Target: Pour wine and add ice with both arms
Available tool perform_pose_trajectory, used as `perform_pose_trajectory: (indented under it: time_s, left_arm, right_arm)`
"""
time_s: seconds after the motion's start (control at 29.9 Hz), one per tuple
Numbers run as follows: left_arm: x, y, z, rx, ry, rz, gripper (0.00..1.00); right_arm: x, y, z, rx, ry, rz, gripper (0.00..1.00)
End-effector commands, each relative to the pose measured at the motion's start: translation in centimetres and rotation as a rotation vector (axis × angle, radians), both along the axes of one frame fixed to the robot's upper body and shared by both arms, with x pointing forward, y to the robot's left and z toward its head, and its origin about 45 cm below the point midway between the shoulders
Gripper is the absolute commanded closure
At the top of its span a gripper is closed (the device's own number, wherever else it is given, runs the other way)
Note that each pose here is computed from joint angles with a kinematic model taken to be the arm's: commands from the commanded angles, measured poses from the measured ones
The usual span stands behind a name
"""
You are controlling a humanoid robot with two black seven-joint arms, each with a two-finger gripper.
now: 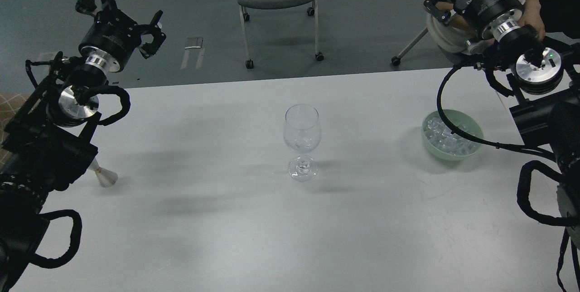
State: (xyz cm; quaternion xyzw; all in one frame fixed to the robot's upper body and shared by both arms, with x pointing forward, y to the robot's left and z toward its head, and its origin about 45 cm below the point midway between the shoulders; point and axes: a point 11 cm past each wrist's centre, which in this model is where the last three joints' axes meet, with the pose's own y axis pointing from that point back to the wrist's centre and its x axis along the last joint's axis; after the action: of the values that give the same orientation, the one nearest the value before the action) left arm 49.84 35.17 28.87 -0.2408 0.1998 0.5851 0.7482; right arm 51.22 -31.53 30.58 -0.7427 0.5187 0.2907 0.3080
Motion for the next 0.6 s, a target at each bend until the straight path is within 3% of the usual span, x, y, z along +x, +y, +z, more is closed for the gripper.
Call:
perform_pose_trajectory:
  time_s: [0.0, 0.57]
  left_arm:
    - [-0.07, -0.12, -0.28, 0.004, 0.004, -0.003, 0.01]
    - [-0.17, 0.20, -0.18, 0.011, -0.002, -0.003, 0.01]
  right_arm:
    - [-0.03, -0.44, 0.12, -0.003, -0.002, -0.007, 0.00]
    - [-0.04, -0.60, 0.14, -0.001, -0.003, -0.011, 0.00]
